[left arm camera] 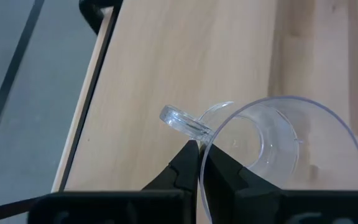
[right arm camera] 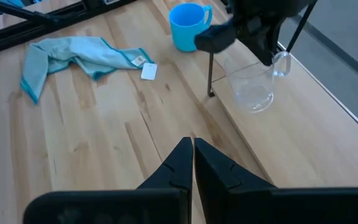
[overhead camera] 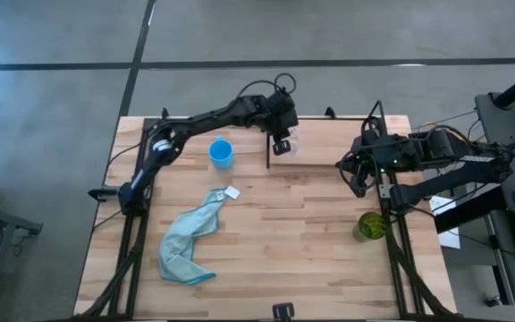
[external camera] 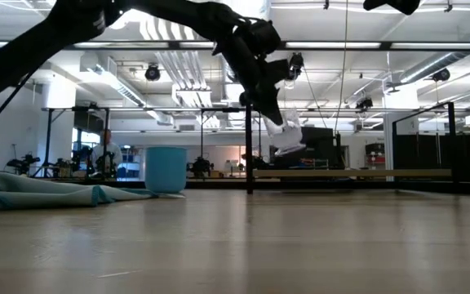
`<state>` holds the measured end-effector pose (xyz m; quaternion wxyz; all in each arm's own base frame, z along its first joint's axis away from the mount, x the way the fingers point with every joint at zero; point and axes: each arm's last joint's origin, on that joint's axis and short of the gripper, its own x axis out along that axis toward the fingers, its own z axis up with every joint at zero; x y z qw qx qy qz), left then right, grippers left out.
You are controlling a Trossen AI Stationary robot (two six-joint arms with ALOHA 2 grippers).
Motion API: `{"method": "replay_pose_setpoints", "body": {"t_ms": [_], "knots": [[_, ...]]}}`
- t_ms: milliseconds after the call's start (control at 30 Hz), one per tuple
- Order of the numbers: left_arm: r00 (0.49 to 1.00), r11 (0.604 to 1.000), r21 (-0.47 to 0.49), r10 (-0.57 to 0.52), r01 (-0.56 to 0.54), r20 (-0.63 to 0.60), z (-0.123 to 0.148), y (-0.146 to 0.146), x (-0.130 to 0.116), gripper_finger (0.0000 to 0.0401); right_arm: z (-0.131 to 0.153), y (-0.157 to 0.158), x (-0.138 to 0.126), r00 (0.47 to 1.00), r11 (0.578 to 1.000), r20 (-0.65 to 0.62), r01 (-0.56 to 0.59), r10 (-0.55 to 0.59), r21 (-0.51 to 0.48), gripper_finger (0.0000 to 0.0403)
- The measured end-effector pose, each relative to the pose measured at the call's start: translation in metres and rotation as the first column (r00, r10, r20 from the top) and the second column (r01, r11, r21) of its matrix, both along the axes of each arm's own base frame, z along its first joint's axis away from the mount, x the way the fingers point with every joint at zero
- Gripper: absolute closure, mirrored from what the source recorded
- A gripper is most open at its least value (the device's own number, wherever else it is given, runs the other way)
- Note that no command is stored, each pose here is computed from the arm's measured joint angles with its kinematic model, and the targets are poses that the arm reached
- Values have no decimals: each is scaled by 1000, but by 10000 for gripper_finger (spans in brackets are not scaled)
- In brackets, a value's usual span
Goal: Stack small to large cups/mugs on shelf
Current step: Put the transparent mug on the shelf
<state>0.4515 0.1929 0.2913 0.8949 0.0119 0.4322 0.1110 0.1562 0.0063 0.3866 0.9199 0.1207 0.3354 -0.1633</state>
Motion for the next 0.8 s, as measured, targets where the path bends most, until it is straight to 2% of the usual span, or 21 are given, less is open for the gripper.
{"method": "replay_pose_setpoints", "body": {"t_ms": [800], "knots": [[999,999,-4,43,-43,32,-10,14,2,401,0,0,0,1000,1000,-2,-3,3,-3,394]]}}
